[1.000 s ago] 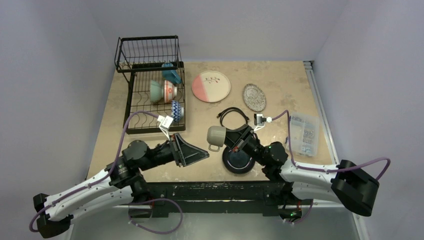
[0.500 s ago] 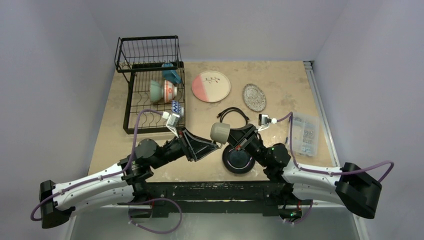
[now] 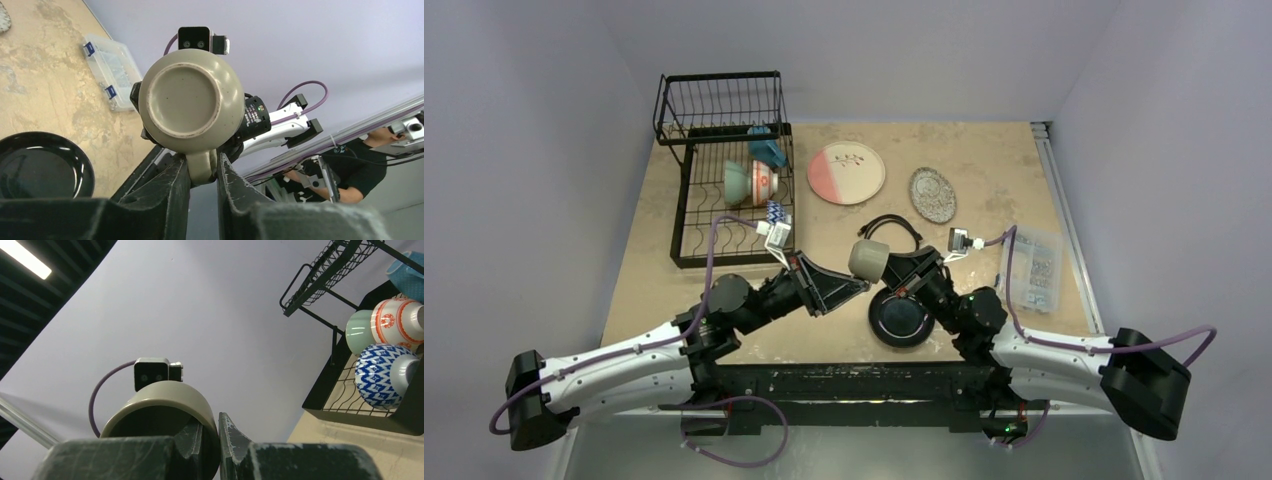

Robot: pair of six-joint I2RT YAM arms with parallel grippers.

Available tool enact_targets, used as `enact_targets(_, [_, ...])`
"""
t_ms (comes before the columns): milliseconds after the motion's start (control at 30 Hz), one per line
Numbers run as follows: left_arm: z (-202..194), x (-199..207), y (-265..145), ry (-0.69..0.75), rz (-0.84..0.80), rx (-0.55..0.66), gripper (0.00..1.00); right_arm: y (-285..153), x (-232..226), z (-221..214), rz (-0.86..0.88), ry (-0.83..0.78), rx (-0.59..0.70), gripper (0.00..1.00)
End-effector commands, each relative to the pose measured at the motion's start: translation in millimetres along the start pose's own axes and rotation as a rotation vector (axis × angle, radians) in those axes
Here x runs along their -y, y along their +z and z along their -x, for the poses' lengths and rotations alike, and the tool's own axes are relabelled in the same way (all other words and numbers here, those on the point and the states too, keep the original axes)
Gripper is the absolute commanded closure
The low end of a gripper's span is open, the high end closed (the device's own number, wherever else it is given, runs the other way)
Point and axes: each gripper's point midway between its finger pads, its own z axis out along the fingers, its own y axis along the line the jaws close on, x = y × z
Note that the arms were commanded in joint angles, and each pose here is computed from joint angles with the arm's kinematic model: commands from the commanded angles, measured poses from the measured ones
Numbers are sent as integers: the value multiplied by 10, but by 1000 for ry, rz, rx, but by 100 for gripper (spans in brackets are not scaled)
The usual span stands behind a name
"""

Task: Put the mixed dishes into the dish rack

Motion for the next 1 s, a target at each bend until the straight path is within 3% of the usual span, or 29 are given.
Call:
enact_targets(0, [232,274,35,-1,-65,71,88,54,-244,6,63,-16,0,100])
enact_targets(67, [243,216,12,-4,-44,85,100,57,-253,-7,58,-27,-4,100])
enact_targets(167, [254,159,-34,11,-27,99,100,84,-258,-39,41,-80,-29,100])
enact_targets(200, [252,135,-55,19,-14,97,100,100,-203,-48,4,-102,-40,94])
enact_targets(233, [246,80,-81,32,17,91,100,107,-95,-54,-59,-121,-49,78])
enact_targets(267, [264,43,-124,56,51,86,100,113,36,-48,-137,-144,-54,51])
enact_targets(300, [263,-50,-182,86,112,71,100,101,196,-32,-230,-171,-57,36])
enact_targets(333, [277,-166,-265,123,193,54,100,62,350,-24,-316,-195,-64,23])
enact_targets(367, [300,-280,-364,161,275,38,100,8,466,-52,-371,-220,-88,18])
enact_targets(567, [563,-788,-1164,427,731,-80,100,-413,1022,-145,-597,-287,-165,18])
enact_targets(767, [767,-864,-1547,512,816,-30,100,-611,1166,-182,-632,-265,-174,18])
enact_targets(967, [1192,-1032,-2041,724,1135,-6,100,-550,1105,-120,-639,-296,-167,19])
